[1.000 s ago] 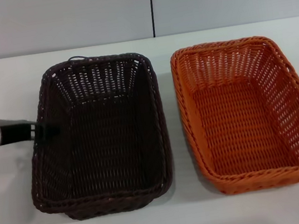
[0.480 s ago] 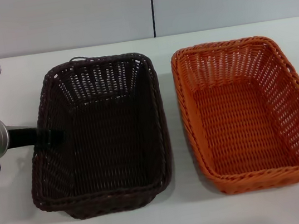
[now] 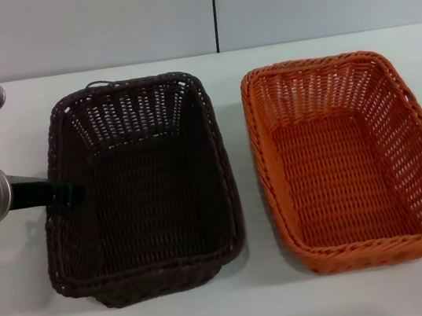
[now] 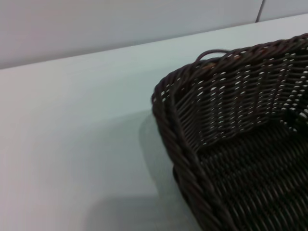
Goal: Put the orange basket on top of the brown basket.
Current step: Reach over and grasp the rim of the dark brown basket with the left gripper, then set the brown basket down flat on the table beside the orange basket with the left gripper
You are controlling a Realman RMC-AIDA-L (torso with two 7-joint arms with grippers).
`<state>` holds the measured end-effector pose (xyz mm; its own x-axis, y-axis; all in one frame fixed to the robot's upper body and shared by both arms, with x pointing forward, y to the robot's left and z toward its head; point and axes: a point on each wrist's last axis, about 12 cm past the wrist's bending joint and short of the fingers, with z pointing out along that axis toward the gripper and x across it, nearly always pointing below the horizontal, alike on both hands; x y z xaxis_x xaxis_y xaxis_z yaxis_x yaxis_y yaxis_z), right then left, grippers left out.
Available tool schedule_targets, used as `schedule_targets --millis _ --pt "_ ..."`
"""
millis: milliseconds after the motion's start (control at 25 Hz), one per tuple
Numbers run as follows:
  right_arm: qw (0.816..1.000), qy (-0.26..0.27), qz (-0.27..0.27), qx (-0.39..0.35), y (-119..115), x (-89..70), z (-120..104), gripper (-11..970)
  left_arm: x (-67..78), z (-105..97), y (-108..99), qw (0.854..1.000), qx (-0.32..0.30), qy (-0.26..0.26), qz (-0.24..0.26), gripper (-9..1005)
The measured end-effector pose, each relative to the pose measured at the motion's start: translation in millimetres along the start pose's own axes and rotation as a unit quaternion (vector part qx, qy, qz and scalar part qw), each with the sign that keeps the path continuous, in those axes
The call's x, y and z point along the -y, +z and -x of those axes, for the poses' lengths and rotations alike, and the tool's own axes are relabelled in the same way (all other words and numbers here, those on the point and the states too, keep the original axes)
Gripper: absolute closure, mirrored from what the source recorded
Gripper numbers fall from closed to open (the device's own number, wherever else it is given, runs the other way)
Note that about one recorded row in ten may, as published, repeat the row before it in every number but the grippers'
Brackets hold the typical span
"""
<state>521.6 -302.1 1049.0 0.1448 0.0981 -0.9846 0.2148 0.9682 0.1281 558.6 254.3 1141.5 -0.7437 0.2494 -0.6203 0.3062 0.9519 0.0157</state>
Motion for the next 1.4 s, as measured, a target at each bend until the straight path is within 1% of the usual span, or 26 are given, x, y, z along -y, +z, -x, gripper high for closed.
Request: schedule_targets --millis 160,200,240,400,480,520,560,600,640,680,720,800,840,880,920,960,1000,1040,1080,1120,1200,1240,1280,1320,1360,1400 --pt "1.0 0.0 0.0 0.0 0 0.0 0 157 -0.1 0 0 1.0 0.001 0.003 0.0 422" --pt "1.0 0.001 0.0 0.0 0 -0.1 0 157 -0.1 0 0 1.0 0.001 0.003 0.0 560" --pt "1.0 0.001 -0.001 0.0 0 -0.2 0 157 0.6 2 -2 1.0 0.004 0.02 0.0 698" --pt "1.0 0.002 -0.001 0.002 0 -0.1 1 157 0.5 4 -5 0.999 0.008 0.035 0.001 733" --pt "1.0 0.003 -0.002 0.003 0 0.0 1 157 0.8 7 -8 0.999 0.012 0.052 0.001 751" --pt "1.0 0.003 -0.002 0.003 0 -0.2 1 157 0.6 8 -10 0.998 0.014 0.066 0.002 751" --pt "1.0 0.004 -0.002 0.003 0 -0.4 1 157 -2.2 13 -19 0.993 0.018 0.117 0.004 752" --pt "1.0 0.004 -0.002 0.004 0 -0.6 2 157 -2.6 14 -20 0.992 0.018 0.126 0.003 752" --pt "1.0 0.005 -0.002 0.005 1 -0.8 2 157 -3.8 16 -24 0.987 0.019 0.157 0.0 753" --pt "1.0 0.005 -0.002 0.005 1 -0.8 2 157 -4.8 18 -27 0.985 0.02 0.172 -0.003 753" --pt "1.0 0.006 -0.002 0.006 1 -1.0 3 157 -6.3 22 -34 0.978 0.024 0.208 -0.016 754" --pt "1.0 0.008 -0.002 0.008 1 -1.5 4 157 -7.6 25 -40 0.972 0.029 0.23 -0.028 754" --pt "1.0 0.01 -0.003 0.009 0 -1.3 4 157 -9.6 29 -45 0.967 0.034 0.248 -0.041 755" --pt "1.0 0.01 -0.003 0.009 0 -1.3 4 157 -9.6 29 -45 0.967 0.034 0.248 -0.041 755" --pt "1.0 0.011 -0.004 0.009 -1 -1.1 4 157 -14.4 37 -56 0.955 0.047 0.284 -0.07 756" --pt "1.0 0.013 -0.005 0.01 -2 -1.4 4 157 -17.0 41 -62 0.947 0.055 0.304 -0.084 756" --pt "1.0 0.013 -0.005 0.01 -2 -1.4 4 157 -17.0 41 -62 0.947 0.055 0.304 -0.084 757" --pt "1.0 0.015 -0.005 0.01 -3 -1.8 4 157 -17.4 49 -67 0.934 0.059 0.336 -0.103 757" --pt "1.0 0.015 -0.005 0.01 -3 -1.8 4 156 -17.4 49 -67 0.934 0.059 0.336 -0.103 758" --pt "1.0 0.016 -0.005 0.01 -4 -2.3 5 156 -16.7 51 -68 0.929 0.059 0.348 -0.109 758" --pt "1.0 0.018 -0.004 0.011 -4 -3.4 5 156 -13.4 60 -69 0.912 0.057 0.387 -0.124 767" --pt "1.0 0.02 -0.002 0.012 -5 -4.5 6 156 -8.9 68 -67 0.896 0.057 0.418 -0.137 771" --pt "1.0 0.021 -0.002 0.012 -5 -5.0 6 156 -6.9 72 -66 0.891 0.059 0.427 -0.141 775" --pt "1.0 0.021 -0.002 0.012 -5 -5.0 6 156 -6.9 72 -66 0.891 0.059 0.427 -0.141 780" --pt "1.0 0.022 -0.002 0.012 -5 -5.5 6 156 -4.7 76 -65 0.886 0.06 0.435 -0.146 784" --pt "1.0 0.022 -0.002 0.012 -5 -5.5 6 156 -4.7 76 -65 0.886 0.06 0.435 -0.146 784"
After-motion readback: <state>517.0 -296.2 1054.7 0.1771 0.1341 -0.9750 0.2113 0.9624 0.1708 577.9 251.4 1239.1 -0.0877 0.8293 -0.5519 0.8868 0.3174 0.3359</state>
